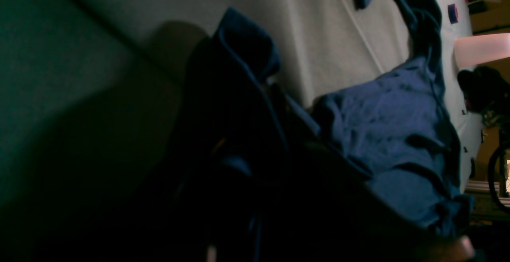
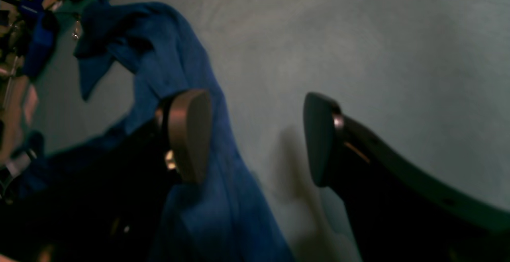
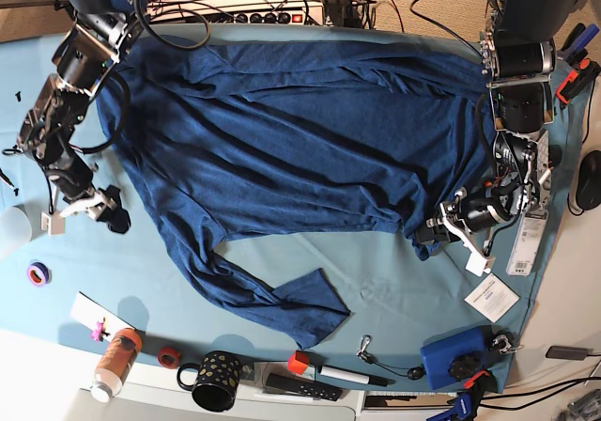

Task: Layout the t-shirt on the table in an organized manner, then fold the t-shirt properly
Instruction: 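Move the right gripper down along the shirt side toward the sleeve, then grasp the shirt side with the right gripper near the sleeve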

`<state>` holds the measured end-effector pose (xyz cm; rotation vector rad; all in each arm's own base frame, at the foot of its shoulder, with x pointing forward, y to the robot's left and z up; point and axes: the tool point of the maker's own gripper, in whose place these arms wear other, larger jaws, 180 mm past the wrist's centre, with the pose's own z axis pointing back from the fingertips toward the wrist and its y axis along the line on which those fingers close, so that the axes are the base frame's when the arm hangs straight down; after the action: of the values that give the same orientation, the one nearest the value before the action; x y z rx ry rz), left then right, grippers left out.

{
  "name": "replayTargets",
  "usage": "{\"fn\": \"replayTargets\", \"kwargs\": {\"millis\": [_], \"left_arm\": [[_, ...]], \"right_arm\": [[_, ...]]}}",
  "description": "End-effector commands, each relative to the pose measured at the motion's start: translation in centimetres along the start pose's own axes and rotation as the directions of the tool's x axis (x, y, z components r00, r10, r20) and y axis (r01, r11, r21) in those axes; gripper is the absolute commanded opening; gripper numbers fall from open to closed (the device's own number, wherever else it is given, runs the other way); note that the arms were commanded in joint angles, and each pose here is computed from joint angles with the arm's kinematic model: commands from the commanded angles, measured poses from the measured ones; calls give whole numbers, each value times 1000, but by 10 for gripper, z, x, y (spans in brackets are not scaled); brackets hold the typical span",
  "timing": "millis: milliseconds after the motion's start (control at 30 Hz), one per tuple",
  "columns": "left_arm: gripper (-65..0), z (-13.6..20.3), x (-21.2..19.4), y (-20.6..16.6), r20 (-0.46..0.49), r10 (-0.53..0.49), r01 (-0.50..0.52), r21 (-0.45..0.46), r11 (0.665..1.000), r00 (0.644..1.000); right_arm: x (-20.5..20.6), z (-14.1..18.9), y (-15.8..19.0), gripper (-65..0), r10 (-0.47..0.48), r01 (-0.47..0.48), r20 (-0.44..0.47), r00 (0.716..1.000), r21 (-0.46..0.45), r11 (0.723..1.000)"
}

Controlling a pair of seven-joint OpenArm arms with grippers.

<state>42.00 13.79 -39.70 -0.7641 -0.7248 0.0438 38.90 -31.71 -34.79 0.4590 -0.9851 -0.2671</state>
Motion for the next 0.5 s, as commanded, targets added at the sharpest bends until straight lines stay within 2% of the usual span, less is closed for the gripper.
{"fn": "replayTargets", "kwargs": {"millis": [0,233,467], "left_arm": [[-650,3,16,-3,21,-25,25,-4,1000,999],[-650,3,16,-3,21,-25,25,-4,1000,999],[-650,3,15,-3,19,-27,27,-2,1000,999]], "right_arm": [[28,1,4,-287,12,-14,79,997,21,1000],[28,-23,4,-287,-118,113,85,989,63,992],[-4,-48,5,-287,-269,266,26,963,90,960]]}}
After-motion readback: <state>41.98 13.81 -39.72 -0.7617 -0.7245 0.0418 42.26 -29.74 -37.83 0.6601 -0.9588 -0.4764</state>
